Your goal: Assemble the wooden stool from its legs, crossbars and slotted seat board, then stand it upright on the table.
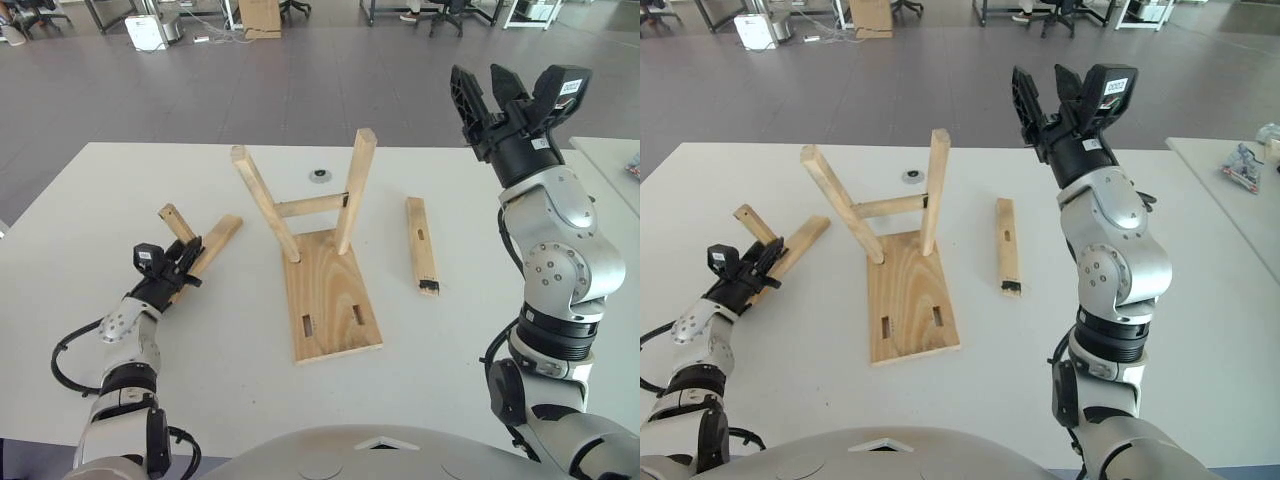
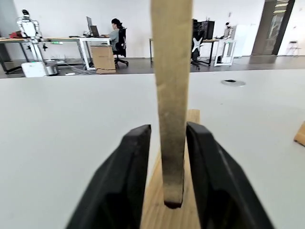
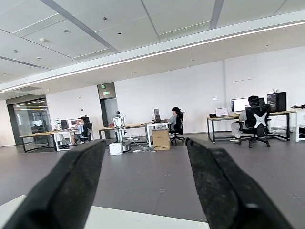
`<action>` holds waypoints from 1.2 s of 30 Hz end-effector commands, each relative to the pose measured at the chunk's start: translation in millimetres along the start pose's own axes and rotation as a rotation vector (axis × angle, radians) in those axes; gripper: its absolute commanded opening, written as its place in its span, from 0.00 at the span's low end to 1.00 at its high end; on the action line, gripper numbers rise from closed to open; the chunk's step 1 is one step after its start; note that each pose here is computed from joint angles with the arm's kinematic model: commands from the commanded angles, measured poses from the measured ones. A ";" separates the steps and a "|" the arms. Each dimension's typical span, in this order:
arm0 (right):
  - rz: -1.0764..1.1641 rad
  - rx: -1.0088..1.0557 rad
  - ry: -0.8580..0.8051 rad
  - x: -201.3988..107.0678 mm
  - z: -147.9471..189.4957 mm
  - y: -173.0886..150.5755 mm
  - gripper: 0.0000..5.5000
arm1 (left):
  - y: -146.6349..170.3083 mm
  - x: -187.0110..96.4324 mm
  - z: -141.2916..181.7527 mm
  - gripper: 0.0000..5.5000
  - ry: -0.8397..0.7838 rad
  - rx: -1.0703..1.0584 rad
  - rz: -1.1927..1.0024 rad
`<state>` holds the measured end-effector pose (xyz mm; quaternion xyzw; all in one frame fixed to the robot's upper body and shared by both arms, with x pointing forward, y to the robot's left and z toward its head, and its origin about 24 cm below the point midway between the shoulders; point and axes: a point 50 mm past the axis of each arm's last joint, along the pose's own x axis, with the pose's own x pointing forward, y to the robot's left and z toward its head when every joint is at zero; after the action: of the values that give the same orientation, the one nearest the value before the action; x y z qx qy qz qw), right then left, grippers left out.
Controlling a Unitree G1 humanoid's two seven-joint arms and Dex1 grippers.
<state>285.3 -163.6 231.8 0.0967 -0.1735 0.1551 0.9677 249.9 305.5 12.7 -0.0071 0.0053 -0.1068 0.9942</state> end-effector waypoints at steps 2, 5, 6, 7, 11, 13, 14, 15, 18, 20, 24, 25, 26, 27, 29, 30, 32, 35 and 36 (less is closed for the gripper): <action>-0.020 -0.017 0.024 -3.8 -4.3 0.4 0.57 | 15.3 -1.4 46.7 0.41 -0.092 0.108 0.021; -0.039 -0.017 0.026 -8.2 -6.0 0.6 0.57 | 6.7 -4.3 64.9 0.52 -0.015 0.135 -0.132; -0.051 -0.018 0.026 -10.3 -6.6 0.4 0.57 | 4.0 -4.5 69.3 0.56 0.035 0.158 -0.198; -0.061 -0.017 0.026 -12.1 -7.1 0.4 0.57 | 2.8 -5.4 72.3 0.59 0.099 0.180 -0.259; -0.078 -0.014 0.024 -15.0 -8.2 1.1 0.57 | 7.8 -14.5 70.3 0.66 0.322 0.225 -0.385; -0.081 -0.013 0.022 -15.4 -8.2 1.0 0.57 | 12.4 -18.2 66.8 0.66 0.383 0.251 -0.378; -0.082 -0.013 0.021 -15.6 -8.2 0.9 0.57 | 13.9 -18.6 66.0 0.66 0.394 0.259 -0.369; -0.084 -0.013 0.020 -16.4 -7.7 0.6 0.57 | 15.1 -19.2 64.0 0.66 0.409 0.268 -0.362; -0.078 -0.012 0.020 -15.2 -7.9 0.3 0.57 | 17.5 -25.1 53.6 0.66 0.479 0.292 -0.344; -0.076 -0.013 0.017 -14.6 -7.1 0.0 0.57 | 18.0 -27.1 50.6 0.66 0.506 0.303 -0.338; -0.069 -0.014 0.012 -13.2 -6.5 1.2 0.57 | 20.6 -30.8 43.3 0.66 0.557 0.301 -0.313; -0.067 -0.014 0.013 -13.0 -6.6 1.5 0.57 | 21.2 -31.7 41.5 0.66 0.569 0.296 -0.307; -0.066 -0.013 0.013 -13.0 -6.7 1.6 0.57 | 22.1 -32.2 40.0 0.66 0.578 0.290 -0.297; -0.065 -0.013 0.014 -13.1 -6.9 1.7 0.57 | 23.5 -32.5 38.9 0.66 0.585 0.286 -0.286; -0.064 -0.012 0.016 -12.9 -7.4 2.0 0.57 | 26.5 -32.7 37.2 0.69 0.594 0.252 -0.258; -0.064 -0.011 0.016 -12.8 -7.6 2.1 0.57 | 27.4 -33.0 36.5 0.71 0.600 0.238 -0.251; -0.062 -0.010 0.017 -12.5 -7.9 2.3 0.57 | 29.4 -32.2 35.4 0.76 0.602 0.212 -0.229; -0.060 -0.008 0.019 -12.2 -8.1 2.5 0.57 | 29.4 -32.9 32.1 0.77 0.635 0.171 -0.235; -0.059 -0.008 0.019 -12.1 -8.2 2.5 0.57 | 28.5 -34.1 29.9 0.77 0.658 0.139 -0.246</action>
<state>274.7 -163.5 219.1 0.0952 -0.1606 0.1234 0.9746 223.4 340.0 44.0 0.1113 0.2970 -0.2195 0.9226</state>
